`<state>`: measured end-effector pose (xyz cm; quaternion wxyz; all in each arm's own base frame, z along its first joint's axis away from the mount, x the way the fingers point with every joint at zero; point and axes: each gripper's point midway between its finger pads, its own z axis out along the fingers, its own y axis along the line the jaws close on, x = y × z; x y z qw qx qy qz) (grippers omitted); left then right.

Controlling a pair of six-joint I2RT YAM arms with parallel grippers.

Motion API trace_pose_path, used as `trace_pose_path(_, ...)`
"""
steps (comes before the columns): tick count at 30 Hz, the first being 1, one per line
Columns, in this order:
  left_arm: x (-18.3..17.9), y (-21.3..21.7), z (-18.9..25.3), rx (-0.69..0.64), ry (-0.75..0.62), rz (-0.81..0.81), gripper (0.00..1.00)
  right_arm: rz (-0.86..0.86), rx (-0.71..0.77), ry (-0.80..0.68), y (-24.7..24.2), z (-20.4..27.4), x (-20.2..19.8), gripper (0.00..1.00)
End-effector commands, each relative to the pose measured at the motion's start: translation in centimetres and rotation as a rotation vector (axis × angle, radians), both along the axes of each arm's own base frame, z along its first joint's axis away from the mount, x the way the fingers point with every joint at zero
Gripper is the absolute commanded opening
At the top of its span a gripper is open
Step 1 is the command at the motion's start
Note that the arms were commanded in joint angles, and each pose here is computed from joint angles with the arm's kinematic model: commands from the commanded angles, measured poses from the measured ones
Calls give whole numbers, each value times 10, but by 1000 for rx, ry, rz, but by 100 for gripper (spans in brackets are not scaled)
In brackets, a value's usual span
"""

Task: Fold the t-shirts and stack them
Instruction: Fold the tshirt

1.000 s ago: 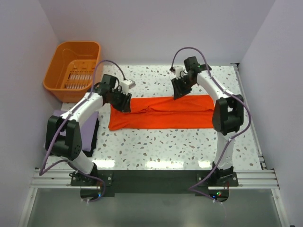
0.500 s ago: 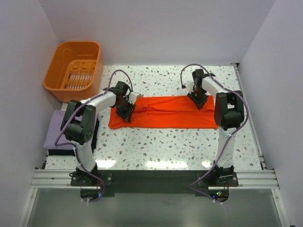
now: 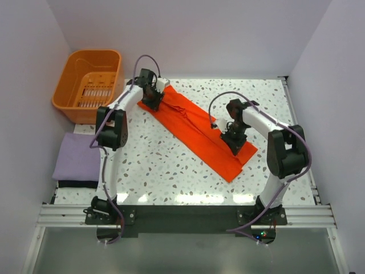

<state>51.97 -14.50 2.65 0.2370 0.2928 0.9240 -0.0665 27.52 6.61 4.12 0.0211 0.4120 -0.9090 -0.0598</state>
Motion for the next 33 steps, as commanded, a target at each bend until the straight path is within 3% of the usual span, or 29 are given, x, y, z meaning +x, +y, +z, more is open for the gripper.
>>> trace_pose_path(1, 37, -13, 55, -110, -158, -71, 43, -21, 224, -10, 40, 56, -11, 18)
trace_pose_path(4, 28, -29, 104, -228, -252, -93, 47, -34, 190, -96, 27, 61, 17, 18)
trace_pose_path(6, 14, -36, 114, -285, -241, -91, 48, -15, 152, -126, 22, 55, 31, 16)
trace_pose_path(11, -23, -39, 124, -358, -195, -68, 48, 32, 72, -117, 11, 22, 48, 13)
trace_pose_path(19, -63, -33, 122, -376, -143, -40, 48, 94, 0, -61, 6, -14, 40, 9)
trace_pose_path(22, -77, -29, 116, -369, -121, -34, 48, 132, -23, -33, 6, -21, 24, 9)
trace_pose_path(26, -86, -25, 109, -356, -100, -21, 48, 203, -41, 74, 12, -37, -27, 7)
trace_pose_path(33, -109, -35, 86, -324, -3, -35, 42, 340, 33, 184, 68, -25, -113, 7)
